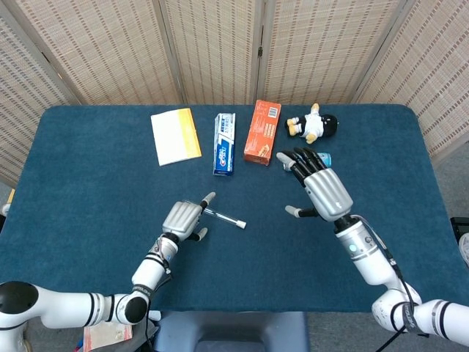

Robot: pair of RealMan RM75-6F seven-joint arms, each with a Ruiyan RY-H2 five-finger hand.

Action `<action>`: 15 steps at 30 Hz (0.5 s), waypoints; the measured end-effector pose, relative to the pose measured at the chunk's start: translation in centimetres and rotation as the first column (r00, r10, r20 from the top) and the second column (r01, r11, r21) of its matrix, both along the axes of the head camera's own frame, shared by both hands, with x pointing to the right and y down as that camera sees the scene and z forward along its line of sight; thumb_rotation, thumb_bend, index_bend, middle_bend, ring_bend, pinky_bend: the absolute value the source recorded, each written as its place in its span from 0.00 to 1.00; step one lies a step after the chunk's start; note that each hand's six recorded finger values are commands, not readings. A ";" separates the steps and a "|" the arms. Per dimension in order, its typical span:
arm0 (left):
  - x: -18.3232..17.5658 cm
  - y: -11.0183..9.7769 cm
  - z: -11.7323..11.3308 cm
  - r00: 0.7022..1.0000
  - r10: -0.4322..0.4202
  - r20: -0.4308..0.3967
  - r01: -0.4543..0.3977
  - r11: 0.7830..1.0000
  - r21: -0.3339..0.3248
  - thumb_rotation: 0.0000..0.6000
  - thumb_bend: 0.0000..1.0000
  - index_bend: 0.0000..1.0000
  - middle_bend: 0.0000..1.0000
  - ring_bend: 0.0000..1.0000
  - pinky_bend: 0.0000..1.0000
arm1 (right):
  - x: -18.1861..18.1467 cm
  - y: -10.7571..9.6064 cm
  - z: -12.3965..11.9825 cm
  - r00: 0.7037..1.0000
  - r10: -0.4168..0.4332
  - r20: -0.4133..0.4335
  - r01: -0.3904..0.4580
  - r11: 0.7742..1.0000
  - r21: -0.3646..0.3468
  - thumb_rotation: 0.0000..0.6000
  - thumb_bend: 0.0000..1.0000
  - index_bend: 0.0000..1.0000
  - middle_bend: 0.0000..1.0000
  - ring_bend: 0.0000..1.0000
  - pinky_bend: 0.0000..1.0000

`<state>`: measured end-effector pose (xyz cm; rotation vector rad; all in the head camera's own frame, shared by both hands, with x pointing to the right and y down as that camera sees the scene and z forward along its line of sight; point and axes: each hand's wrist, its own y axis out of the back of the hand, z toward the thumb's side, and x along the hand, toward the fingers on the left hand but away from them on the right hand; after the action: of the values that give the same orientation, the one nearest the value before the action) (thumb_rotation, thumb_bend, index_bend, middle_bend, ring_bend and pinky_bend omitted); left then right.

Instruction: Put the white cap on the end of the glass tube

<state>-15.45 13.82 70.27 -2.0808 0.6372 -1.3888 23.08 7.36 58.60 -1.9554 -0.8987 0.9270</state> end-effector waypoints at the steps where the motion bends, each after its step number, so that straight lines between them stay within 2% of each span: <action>1: -0.5 0.0 -0.6 1.000 -0.004 -0.008 0.004 1.000 0.005 1.00 0.35 0.06 0.86 0.87 1.00 | 0.6 0.2 0.0 1.000 0.008 -0.015 -0.008 1.000 -0.002 1.00 0.11 0.06 0.09 0.00 0.00; 4: -3.4 -0.5 -3.0 1.000 -0.024 -0.010 0.024 0.998 0.057 1.00 0.35 0.17 0.80 0.79 1.00 | 2.9 1.0 0.2 0.997 0.035 -0.073 -0.037 0.999 -0.019 1.00 0.16 0.06 0.10 0.00 0.04; 7: -7.5 -1.2 -5.3 0.998 -0.054 0.025 0.050 0.987 0.151 1.00 0.35 0.29 0.78 0.77 0.99 | 5.2 2.2 0.7 0.989 0.055 -0.139 -0.061 0.997 -0.041 1.00 0.17 0.06 0.12 0.00 0.07; 9: -10.4 -1.2 -6.6 0.995 -0.079 0.054 0.066 0.974 0.218 1.00 0.35 0.33 0.76 0.75 0.96 | 6.7 3.1 1.0 0.982 0.063 -0.181 -0.074 0.996 -0.058 1.00 0.17 0.06 0.12 0.00 0.10; 13: -15.2 0.2 -8.4 0.985 -0.138 0.098 0.104 0.949 0.298 1.00 0.35 0.32 0.65 0.59 0.80 | 9.0 4.5 1.4 0.970 0.082 -0.227 -0.101 0.992 -0.072 1.00 0.24 0.06 0.15 0.01 0.17; 15: -17.7 1.2 -9.1 0.978 -0.168 0.125 0.119 0.938 0.326 1.00 0.35 0.31 0.56 0.50 0.68 | 10.0 5.2 1.5 0.966 0.090 -0.244 -0.110 0.991 -0.070 1.00 0.26 0.06 0.16 0.02 0.18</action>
<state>-33.19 15.00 61.12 -1.6869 0.8994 -1.4030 33.10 12.58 60.09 -1.8296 -0.8355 1.2487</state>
